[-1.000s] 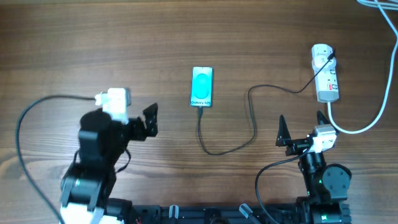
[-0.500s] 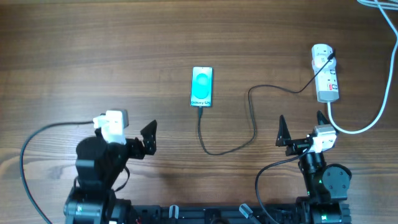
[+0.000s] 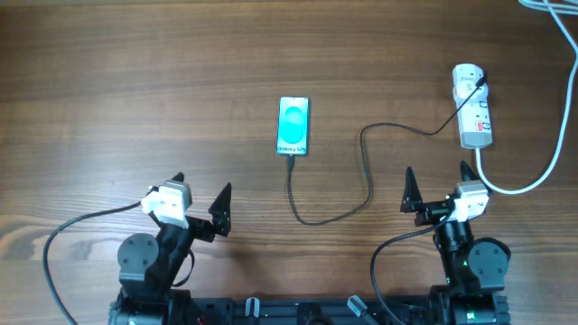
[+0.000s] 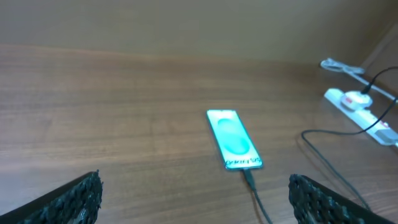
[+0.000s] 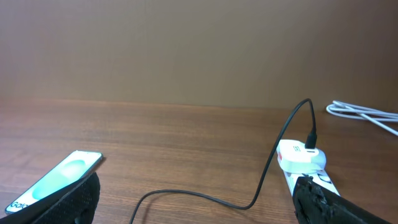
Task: Plug charger to phone and switch on socket
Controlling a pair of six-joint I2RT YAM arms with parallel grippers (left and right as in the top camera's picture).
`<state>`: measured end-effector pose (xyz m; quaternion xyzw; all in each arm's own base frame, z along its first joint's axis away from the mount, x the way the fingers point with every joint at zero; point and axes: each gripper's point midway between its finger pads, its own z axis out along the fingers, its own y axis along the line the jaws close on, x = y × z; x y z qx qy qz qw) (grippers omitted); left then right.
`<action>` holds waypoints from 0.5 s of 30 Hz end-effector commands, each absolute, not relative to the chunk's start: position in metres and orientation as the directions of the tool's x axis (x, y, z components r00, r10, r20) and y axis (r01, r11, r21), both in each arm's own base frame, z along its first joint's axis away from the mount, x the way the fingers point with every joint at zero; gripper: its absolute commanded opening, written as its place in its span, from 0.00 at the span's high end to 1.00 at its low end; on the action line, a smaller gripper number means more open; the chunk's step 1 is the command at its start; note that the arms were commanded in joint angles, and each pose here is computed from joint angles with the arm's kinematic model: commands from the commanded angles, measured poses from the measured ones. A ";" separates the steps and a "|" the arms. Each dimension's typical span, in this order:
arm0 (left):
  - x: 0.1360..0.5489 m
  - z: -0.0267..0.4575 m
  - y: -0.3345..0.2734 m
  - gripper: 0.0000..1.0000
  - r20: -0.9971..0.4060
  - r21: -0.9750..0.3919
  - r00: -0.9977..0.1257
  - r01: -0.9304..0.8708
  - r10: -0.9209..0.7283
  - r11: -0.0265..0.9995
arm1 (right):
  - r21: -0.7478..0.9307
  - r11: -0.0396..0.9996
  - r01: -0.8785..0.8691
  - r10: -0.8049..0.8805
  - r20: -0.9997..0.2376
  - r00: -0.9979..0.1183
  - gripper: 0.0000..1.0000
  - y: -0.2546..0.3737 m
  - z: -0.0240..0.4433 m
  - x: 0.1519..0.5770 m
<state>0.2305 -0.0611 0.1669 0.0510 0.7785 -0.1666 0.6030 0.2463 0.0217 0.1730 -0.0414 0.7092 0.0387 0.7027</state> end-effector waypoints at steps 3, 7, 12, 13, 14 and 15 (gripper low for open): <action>0.233 0.167 -0.062 0.00 -0.982 -0.155 -0.154 0.316 -0.110 0.936 | 0.007 0.995 -0.095 0.007 -1.000 0.001 0.00 0.018 0.175 0.246; 0.236 0.171 -0.055 0.00 -0.990 -0.136 -0.082 0.300 -0.116 0.944 | 0.007 0.995 -0.095 0.007 -1.000 0.001 0.00 0.018 0.175 0.246; 0.240 0.172 -0.050 0.00 -0.992 -0.128 -0.049 0.278 -0.119 0.952 | 0.007 0.995 -0.095 0.007 -1.000 0.001 0.00 0.018 0.175 0.246; 0.240 0.171 -0.048 0.00 -0.992 -0.128 -0.048 0.269 -0.119 0.955 | 0.007 0.995 -0.095 0.007 -1.000 0.001 0.00 0.018 0.175 0.246; 0.241 0.170 -0.045 0.00 -0.992 -0.129 -0.050 0.250 -0.120 0.960 | 0.007 0.995 -0.095 0.007 -1.000 0.001 0.00 0.018 0.175 0.246; 0.242 0.169 -0.042 0.00 -0.991 -0.130 -0.055 0.233 -0.120 0.964 | 0.007 0.995 -0.095 0.007 -1.000 0.001 0.00 0.018 0.175 0.246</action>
